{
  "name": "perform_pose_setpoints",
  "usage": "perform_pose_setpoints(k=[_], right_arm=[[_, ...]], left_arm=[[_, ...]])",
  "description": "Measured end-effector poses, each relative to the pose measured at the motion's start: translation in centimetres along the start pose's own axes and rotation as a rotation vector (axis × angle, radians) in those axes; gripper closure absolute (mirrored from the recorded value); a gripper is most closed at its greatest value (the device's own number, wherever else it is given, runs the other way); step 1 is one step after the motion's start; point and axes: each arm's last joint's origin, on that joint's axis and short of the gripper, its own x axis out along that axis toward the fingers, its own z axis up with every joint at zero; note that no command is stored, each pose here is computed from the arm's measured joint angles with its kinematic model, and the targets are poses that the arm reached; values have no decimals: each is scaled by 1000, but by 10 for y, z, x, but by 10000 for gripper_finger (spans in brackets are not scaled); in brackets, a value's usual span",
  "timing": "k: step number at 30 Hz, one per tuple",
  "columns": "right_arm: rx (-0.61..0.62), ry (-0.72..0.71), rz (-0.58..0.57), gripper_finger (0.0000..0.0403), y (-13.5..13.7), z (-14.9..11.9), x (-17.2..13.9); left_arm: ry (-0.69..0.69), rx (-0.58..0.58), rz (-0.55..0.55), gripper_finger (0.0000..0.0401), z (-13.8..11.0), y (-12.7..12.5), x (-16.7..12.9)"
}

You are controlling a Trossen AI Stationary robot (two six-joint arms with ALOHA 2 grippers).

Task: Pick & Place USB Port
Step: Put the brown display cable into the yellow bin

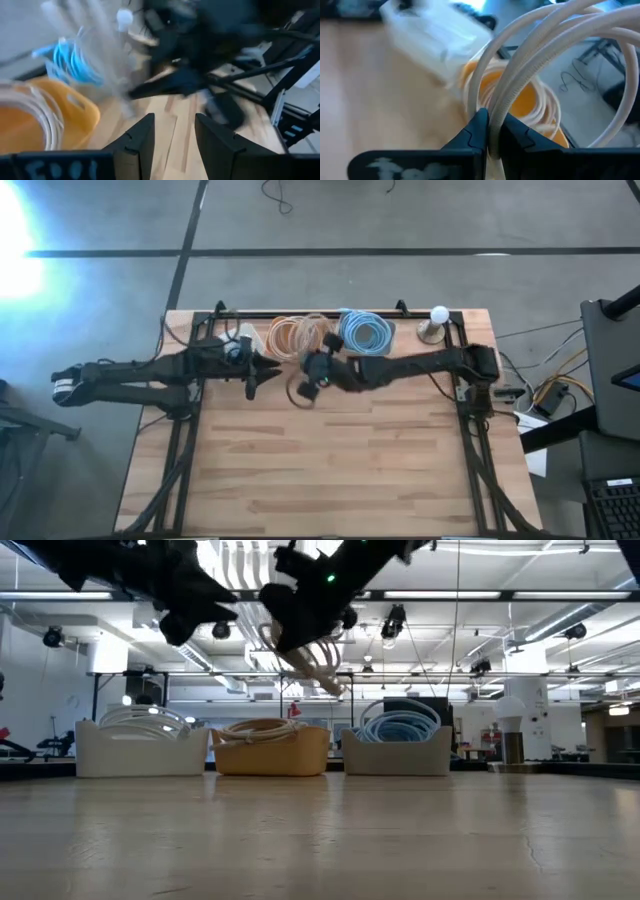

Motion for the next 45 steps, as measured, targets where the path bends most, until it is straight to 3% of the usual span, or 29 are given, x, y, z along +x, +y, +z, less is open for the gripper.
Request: perform_pose_setpoints(k=[5, 10, 16, 23, 32, 45], right_arm=[[118, -14, -11, 376, -13, -5, 44], [105, 30, -53, 376, -20, -18, 81], [98, 37, -71, 375, -23, -17, 106], [123, -6, -10, 375, -21, 0, 110], [173, 148, -23, 375, -22, -20, 115], [156, 160, -31, 374, -26, -22, 117]], left_arm=[[-58, 26, -20, 263, 7, -3, -14], [-17, 24, -7, 263, 3, -3, -18], [59, 21, 18, 263, -5, 0, -16], [62, 39, 20, 263, -5, 1, -14], [67, 40, 21, 263, -6, 1, -14], [67, 38, 20, 263, -6, 1, -14]])
